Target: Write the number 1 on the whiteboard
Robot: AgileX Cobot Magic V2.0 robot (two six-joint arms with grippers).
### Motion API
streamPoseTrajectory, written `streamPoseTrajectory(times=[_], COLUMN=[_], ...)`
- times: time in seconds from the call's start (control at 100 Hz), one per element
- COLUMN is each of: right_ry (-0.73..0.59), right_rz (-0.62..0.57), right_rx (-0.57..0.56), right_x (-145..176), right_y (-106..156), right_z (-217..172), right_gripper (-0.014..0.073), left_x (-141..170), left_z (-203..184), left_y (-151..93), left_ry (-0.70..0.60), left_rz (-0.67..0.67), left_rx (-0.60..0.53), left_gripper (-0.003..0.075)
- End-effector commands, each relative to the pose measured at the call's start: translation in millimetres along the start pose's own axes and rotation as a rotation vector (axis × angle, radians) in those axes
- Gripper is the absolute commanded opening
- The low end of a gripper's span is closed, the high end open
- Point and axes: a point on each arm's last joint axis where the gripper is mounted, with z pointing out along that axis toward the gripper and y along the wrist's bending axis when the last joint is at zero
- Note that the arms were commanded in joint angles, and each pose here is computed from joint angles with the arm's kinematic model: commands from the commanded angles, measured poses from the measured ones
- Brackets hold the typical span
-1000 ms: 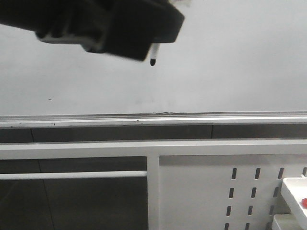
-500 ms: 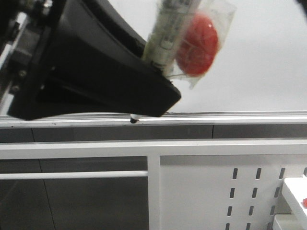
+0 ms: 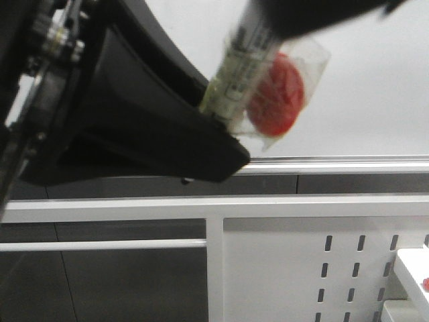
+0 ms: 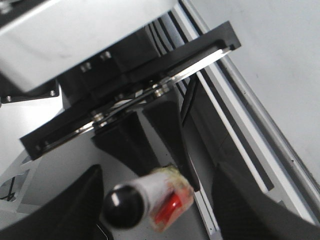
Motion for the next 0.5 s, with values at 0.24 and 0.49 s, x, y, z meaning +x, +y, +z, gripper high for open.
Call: streamPoseTrajectory(times=[0.24, 0.49], right_ry=[-0.087, 0.002], right_rz=[0.027, 0.027], right_rx=[0.02, -0.033], right_x=[-17, -9], right_y=[-4, 1], right_z=[1, 1], right_gripper=[0.0189, -0.0069], left_x=[-14, -14], left_z=[-6, -6], left_y=[8, 8], left_ry=[-0.065, -0.065], left_rz=[-0.003, -0.006], left_rx=[-0.048, -0.047], left_gripper=[-0.002, -0.002])
